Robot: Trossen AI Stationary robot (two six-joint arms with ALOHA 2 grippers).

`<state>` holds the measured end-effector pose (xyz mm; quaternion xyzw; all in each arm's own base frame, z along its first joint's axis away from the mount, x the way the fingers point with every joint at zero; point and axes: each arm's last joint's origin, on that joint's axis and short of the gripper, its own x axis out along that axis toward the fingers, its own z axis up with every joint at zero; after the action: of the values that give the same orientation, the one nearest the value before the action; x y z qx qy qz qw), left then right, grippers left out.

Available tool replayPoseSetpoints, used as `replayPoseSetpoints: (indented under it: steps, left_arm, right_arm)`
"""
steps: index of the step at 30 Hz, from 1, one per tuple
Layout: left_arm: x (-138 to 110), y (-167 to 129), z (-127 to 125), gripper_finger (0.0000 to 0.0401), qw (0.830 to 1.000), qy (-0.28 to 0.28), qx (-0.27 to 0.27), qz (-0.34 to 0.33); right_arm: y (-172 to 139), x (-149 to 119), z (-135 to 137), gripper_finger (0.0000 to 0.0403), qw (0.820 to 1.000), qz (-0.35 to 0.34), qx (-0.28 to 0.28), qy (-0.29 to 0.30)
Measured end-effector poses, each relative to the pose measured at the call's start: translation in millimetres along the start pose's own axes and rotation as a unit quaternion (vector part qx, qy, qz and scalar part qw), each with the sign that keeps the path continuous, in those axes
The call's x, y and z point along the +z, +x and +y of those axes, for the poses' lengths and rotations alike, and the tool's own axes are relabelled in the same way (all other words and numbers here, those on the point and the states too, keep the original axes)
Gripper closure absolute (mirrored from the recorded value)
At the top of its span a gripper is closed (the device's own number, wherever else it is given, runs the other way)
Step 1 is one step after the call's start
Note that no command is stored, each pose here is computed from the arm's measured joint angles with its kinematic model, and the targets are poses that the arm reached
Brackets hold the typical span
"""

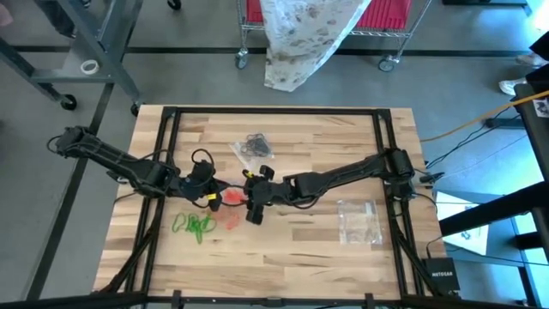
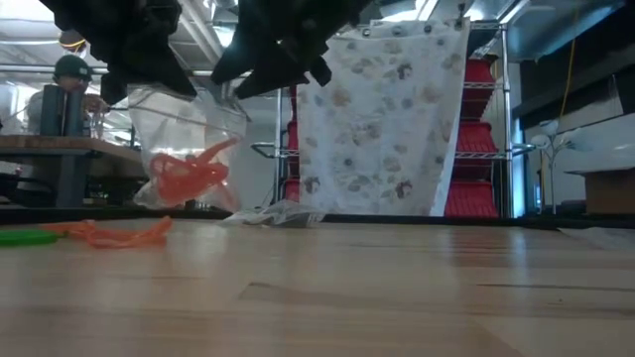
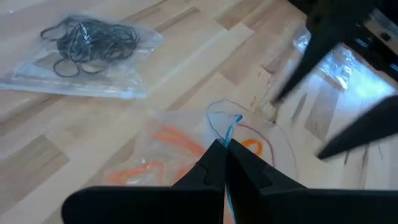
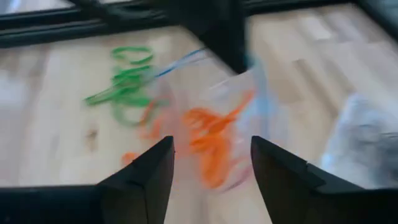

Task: Sort rubber bands
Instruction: Put the orange rubber band into the transparent zip bag

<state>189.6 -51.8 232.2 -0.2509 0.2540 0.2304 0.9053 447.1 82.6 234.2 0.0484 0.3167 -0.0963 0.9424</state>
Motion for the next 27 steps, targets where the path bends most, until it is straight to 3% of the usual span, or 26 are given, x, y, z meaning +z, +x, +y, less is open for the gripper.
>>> replayPoseSetpoints:
  steps: [5, 15, 23, 27]
  left_arm:
    - [-0.1, 0.0, 0.1, 0.0401, 1.0, 0.004, 0.001, 0.0]
    - [-1.3, 0.0, 1.8, 0.0401, 1.0, 0.009, 0.009, 0.005]
    - [-2.8, -8.4, 8.5, 0.0401, 0.999, 0.018, 0.017, 0.022]
    - [1.1, -15.6, 11.1, 0.0401, 1.0, 0.012, 0.006, 0.013]
  right_arm:
    - [-1.7, -3.2, 3.5, 0.0198, 0.998, 0.032, 0.06, 0.013]
    - [2.4, -5.8, 7.7, 0.0198, 0.995, 0.037, 0.077, 0.059]
    - [4.7, -17.1, 35.8, 0.0198, 0.995, 0.015, 0.093, -0.025]
    - [17.3, -23.1, 38.0, 0.0198, 0.995, 0.008, 0.091, -0.033]
